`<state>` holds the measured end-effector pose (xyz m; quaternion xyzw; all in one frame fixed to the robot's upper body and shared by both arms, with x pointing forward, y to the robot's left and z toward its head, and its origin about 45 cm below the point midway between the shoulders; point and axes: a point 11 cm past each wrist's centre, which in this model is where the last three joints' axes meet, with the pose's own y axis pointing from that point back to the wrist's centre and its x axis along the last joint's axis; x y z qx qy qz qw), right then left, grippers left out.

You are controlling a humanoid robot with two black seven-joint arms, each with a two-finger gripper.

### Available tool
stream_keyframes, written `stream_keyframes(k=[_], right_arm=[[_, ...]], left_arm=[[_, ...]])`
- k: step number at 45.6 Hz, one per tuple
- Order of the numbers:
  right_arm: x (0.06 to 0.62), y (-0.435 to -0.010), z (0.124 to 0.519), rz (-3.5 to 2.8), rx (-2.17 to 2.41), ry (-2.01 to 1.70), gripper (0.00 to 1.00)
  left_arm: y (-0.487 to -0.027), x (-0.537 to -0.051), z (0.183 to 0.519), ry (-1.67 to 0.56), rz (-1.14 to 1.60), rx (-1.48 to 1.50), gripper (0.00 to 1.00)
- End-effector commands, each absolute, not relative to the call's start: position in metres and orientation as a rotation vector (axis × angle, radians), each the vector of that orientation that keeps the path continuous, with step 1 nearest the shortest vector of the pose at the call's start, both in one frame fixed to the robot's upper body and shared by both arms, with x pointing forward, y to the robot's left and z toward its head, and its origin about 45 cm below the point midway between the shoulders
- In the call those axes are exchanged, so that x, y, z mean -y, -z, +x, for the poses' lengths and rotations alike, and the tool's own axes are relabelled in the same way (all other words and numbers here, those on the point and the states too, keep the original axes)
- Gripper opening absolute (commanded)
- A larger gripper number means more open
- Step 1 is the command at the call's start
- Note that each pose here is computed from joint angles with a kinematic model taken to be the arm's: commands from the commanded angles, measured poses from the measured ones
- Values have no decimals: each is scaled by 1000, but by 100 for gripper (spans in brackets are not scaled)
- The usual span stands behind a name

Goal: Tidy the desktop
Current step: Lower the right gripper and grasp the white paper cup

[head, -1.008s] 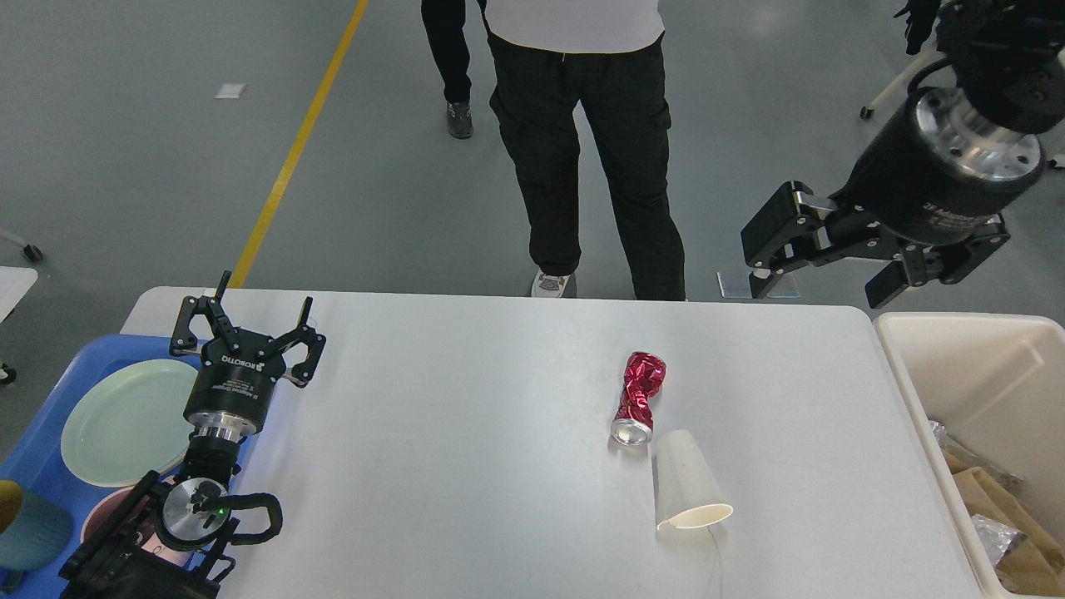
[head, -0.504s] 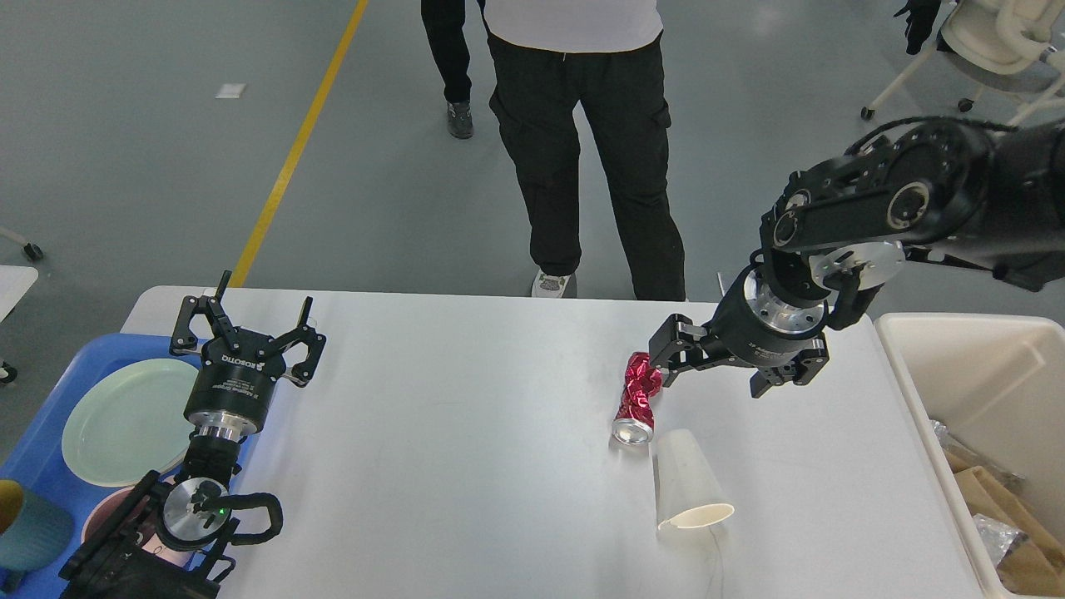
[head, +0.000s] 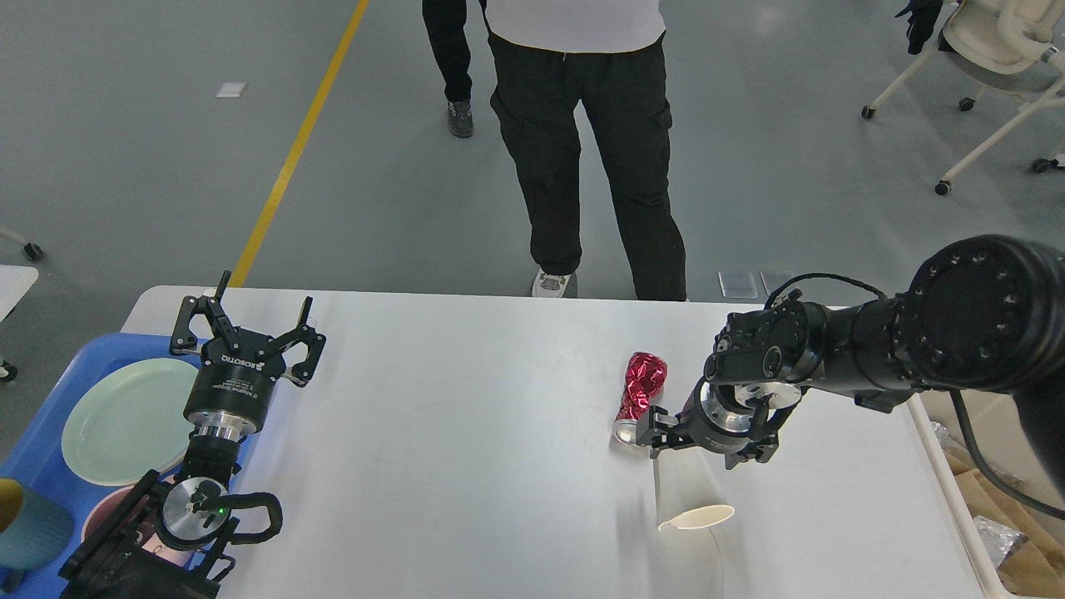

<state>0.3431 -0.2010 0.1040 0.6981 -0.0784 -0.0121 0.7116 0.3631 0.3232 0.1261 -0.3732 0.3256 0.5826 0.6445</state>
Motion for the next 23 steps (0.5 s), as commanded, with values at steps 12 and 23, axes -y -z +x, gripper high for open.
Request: stream_keyframes(k=[12, 23], right_arm=[[203, -75, 334, 1528, 167, -4, 100], [204, -74, 333, 1527, 165, -2, 98]], left_arm=[[-126, -323, 364, -1326, -850, -741, 96], [-126, -323, 364, -1326, -850, -741, 96]])
